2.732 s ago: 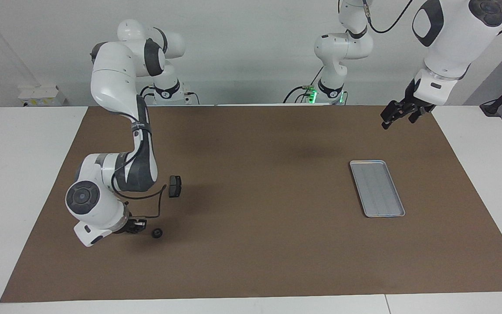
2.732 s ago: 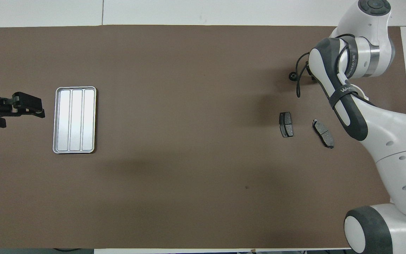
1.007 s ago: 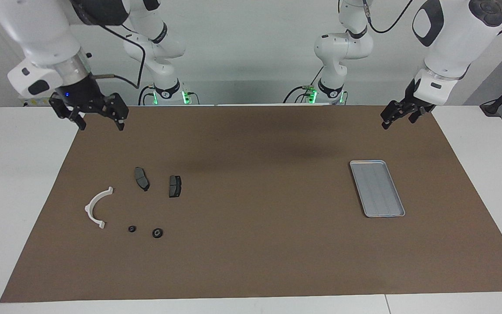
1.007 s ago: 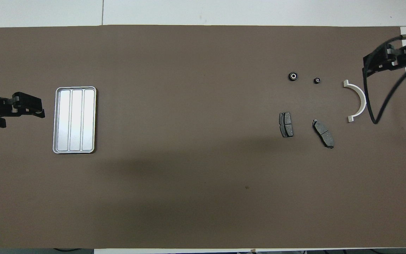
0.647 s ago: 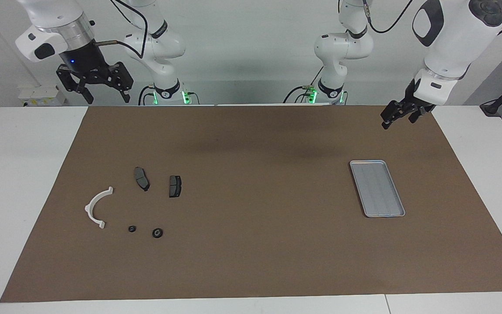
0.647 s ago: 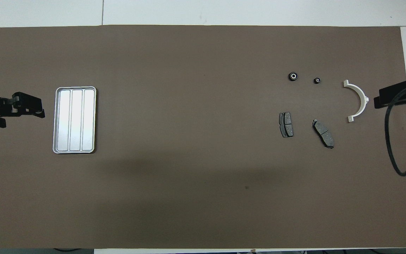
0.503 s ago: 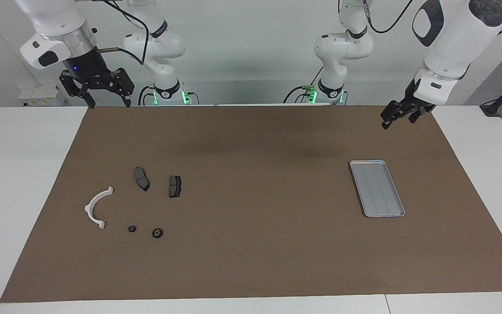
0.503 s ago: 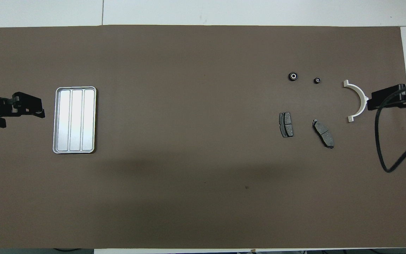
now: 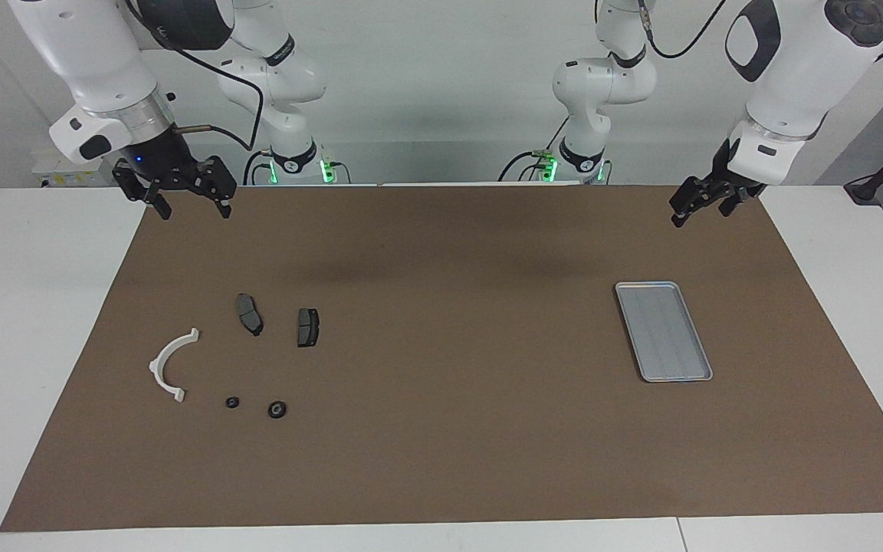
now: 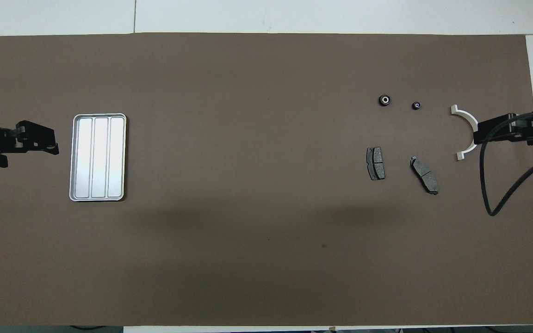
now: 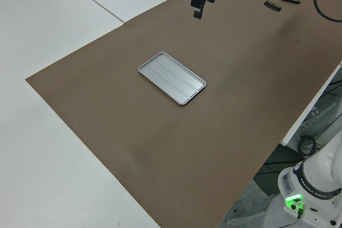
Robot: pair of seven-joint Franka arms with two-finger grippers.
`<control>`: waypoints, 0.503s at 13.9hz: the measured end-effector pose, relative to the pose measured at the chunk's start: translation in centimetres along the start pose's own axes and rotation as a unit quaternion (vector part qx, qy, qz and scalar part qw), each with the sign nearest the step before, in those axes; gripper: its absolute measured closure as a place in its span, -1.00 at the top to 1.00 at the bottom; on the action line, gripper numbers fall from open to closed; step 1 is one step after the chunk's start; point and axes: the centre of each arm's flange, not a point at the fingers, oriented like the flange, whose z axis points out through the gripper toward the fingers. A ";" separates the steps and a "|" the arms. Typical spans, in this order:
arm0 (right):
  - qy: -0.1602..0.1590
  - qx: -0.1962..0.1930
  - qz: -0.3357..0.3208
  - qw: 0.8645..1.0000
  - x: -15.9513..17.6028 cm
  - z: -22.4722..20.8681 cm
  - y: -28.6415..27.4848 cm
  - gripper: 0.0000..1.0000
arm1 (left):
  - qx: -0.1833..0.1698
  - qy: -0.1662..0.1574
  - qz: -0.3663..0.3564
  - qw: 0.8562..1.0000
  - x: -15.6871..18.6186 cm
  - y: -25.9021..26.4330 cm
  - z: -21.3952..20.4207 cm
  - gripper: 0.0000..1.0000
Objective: Place bearing gear from tray to pile
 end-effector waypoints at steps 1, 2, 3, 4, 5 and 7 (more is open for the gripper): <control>0.009 -0.001 -0.004 1.000 0.2 -0.2 0.4 1.00 | 0.000 0.000 0.000 1.000 0.0 0.0 0.0 1.00; 0.015 -0.001 -0.005 1.000 0.3 -0.3 0.8 1.00 | 0.000 0.000 0.000 1.000 0.0 0.0 0.0 1.00; 0.018 -0.001 -0.004 1.000 0.3 -0.4 1.2 1.00 | 0.000 0.000 0.000 1.000 0.0 0.0 0.0 1.00; 0.018 -0.001 -0.004 1.000 0.3 -0.4 1.3 1.00 | 0.000 0.000 0.000 1.000 0.0 0.0 0.0 1.00; 0.018 -0.001 -0.004 1.000 0.3 -0.4 1.2 1.00 | 0.000 0.000 0.000 1.000 0.0 0.0 0.0 1.00; 0.017 -0.001 -0.005 1.000 0.3 -0.4 1.1 1.00 | 0.000 0.000 0.000 1.000 0.0 0.0 0.0 1.00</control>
